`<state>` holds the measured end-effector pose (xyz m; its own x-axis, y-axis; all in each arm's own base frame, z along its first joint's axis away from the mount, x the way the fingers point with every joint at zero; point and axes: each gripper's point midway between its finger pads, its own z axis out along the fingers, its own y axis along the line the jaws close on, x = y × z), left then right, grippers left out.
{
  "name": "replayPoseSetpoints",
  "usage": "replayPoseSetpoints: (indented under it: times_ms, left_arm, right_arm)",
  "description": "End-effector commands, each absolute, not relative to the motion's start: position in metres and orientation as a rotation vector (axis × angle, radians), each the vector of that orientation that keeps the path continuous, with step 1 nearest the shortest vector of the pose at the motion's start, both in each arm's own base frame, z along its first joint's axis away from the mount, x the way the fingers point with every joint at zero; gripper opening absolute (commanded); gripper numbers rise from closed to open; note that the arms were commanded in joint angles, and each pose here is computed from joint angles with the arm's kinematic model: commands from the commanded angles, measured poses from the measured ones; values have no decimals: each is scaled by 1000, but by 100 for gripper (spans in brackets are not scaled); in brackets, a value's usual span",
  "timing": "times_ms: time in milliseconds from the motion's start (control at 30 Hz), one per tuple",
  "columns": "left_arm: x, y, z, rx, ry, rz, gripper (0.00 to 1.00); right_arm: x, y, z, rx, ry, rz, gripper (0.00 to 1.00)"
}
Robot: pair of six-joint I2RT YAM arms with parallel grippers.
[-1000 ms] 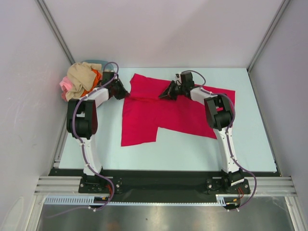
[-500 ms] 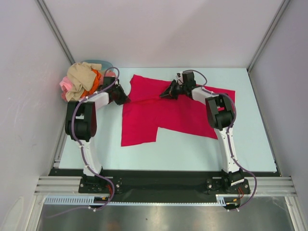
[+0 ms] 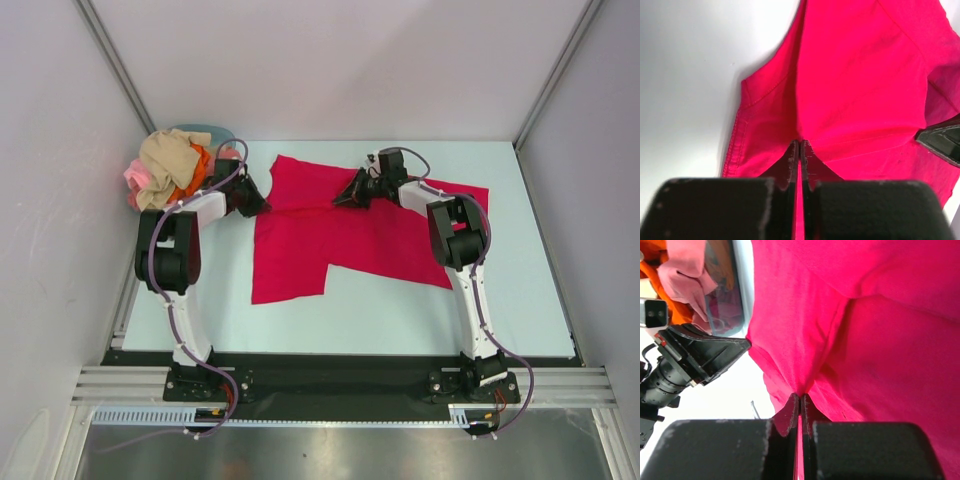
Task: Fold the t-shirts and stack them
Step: Fold the tshirt
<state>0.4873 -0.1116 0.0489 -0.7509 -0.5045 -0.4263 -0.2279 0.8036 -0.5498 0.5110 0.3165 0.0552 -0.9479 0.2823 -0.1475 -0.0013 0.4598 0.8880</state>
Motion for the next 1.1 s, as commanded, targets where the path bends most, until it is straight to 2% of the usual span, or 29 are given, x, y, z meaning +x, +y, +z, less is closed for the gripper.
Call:
replayPoseSetpoints:
  times_ms: [0, 67, 100, 133, 167, 200, 233, 300, 333, 400, 433, 500, 533, 567, 633, 667, 800, 867, 1067]
  left_arm:
    - [493, -105, 70, -524, 2360, -604, 6]
    - [491, -100, 69, -542, 2368, -560, 19]
    - [487, -98, 68, -553, 2372, -539, 38]
    - [486, -90, 70, -577, 2356, -476, 46]
    - [482, -87, 87, -574, 2326, -453, 59]
    - [474, -89, 88, -564, 2332, -428, 61]
    - [469, -88, 92, -566, 2326, -404, 62]
    - [450, -92, 106, -568, 2314, -378, 62]
    - [443, -95, 112, -594, 2309, -397, 62]
    - [420, -104, 123, -585, 2302, -424, 60]
    - [412, -107, 126, -579, 2306, -431, 60]
    - [385, -111, 118, -568, 2347, -430, 60]
    - [376, -109, 128, -583, 2325, -445, 60]
    - [363, -107, 123, -593, 2355, -431, 60]
    - [342, -93, 117, -645, 2378, -355, 61]
    - [324, -85, 106, -687, 2431, -298, 61]
    - [278, -63, 73, -779, 2497, -184, 61]
    - [263, -61, 58, -800, 2507, -193, 61]
    - [247, -71, 33, -801, 2564, -269, 56]
  right_arm:
    - [516, 308, 86, 195, 2414, 1456, 2]
    - [517, 297, 74, 165, 2447, 1354, 12]
    - [507, 290, 71, 175, 2511, 1299, 19]
    - [502, 286, 72, 73, 2511, 1233, 23]
    - [493, 276, 60, 79, 2557, 1122, 28]
    - [490, 272, 67, 49, 2547, 1067, 34]
    - [487, 269, 90, 2, 2509, 1034, 38]
    - [473, 256, 94, -30, 2531, 934, 39]
    - [469, 249, 115, -40, 2497, 900, 39]
    - [453, 225, 105, 27, 2536, 775, 39]
    - [447, 220, 128, 35, 2486, 770, 40]
    - [435, 205, 128, 131, 2484, 734, 41]
    - [417, 195, 112, 189, 2526, 707, 41]
    - [410, 184, 125, 229, 2491, 669, 42]
    - [383, 164, 106, 378, 2544, 589, 43]
    - [373, 152, 115, 423, 2525, 542, 44]
    - [329, 127, 112, 513, 2537, 466, 47]
    - [305, 116, 105, 536, 2559, 430, 47]
    - [258, 94, 136, 542, 2432, 505, 51]
